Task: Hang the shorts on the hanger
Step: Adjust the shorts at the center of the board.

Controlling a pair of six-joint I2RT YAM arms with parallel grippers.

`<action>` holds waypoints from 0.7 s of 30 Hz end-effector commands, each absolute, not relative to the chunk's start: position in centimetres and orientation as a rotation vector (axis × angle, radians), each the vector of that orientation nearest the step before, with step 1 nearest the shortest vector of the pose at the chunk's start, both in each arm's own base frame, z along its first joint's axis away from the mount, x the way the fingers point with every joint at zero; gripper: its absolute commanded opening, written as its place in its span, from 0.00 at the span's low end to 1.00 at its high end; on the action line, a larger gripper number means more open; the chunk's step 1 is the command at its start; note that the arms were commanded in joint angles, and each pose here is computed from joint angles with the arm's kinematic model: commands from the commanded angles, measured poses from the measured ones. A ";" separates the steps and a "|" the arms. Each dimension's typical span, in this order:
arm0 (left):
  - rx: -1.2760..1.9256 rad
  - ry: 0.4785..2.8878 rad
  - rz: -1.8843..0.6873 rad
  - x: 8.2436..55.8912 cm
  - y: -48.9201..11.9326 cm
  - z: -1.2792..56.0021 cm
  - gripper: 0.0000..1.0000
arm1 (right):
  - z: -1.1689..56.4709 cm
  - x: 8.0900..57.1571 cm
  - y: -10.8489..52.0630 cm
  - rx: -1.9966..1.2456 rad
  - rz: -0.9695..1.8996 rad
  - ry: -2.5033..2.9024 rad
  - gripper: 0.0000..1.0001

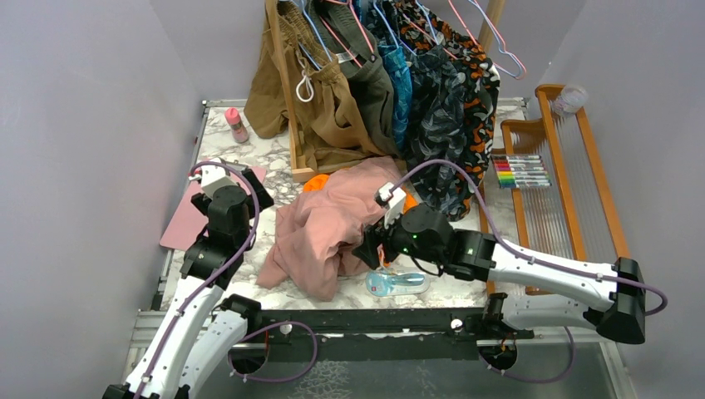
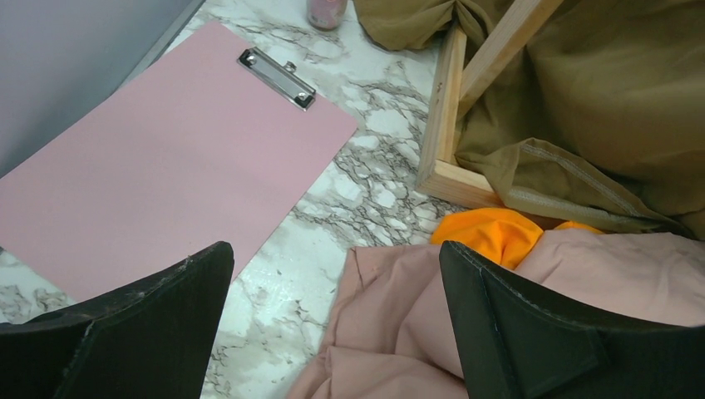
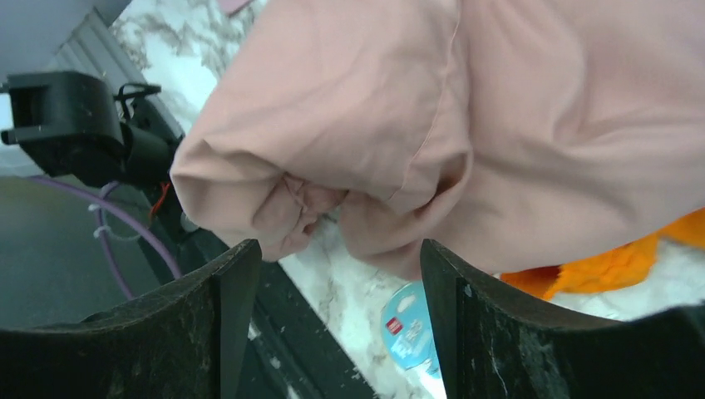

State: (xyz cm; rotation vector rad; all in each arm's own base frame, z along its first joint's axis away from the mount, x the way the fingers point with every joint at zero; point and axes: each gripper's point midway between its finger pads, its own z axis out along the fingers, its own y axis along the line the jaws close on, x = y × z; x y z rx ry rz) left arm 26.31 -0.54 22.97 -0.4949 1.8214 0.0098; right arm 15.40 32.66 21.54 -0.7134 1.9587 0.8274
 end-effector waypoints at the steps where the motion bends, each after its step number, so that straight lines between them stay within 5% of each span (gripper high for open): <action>1: -0.428 1.823 -0.060 26.9 -1.9 23.1 0.96 | 20.0 13.0 34.3 -0.723 0.999 2.037 0.74; 14: -0.399 1.838 -0.079 27.2 -2.5 22.7 0.97 | 18.9 13.3 38.3 -0.612 1.025 2.106 0.76; 21: -0.393 1.843 -0.092 27.2 -2.8 22.6 0.97 | 18.1 13.4 39.1 -0.600 1.037 2.122 0.69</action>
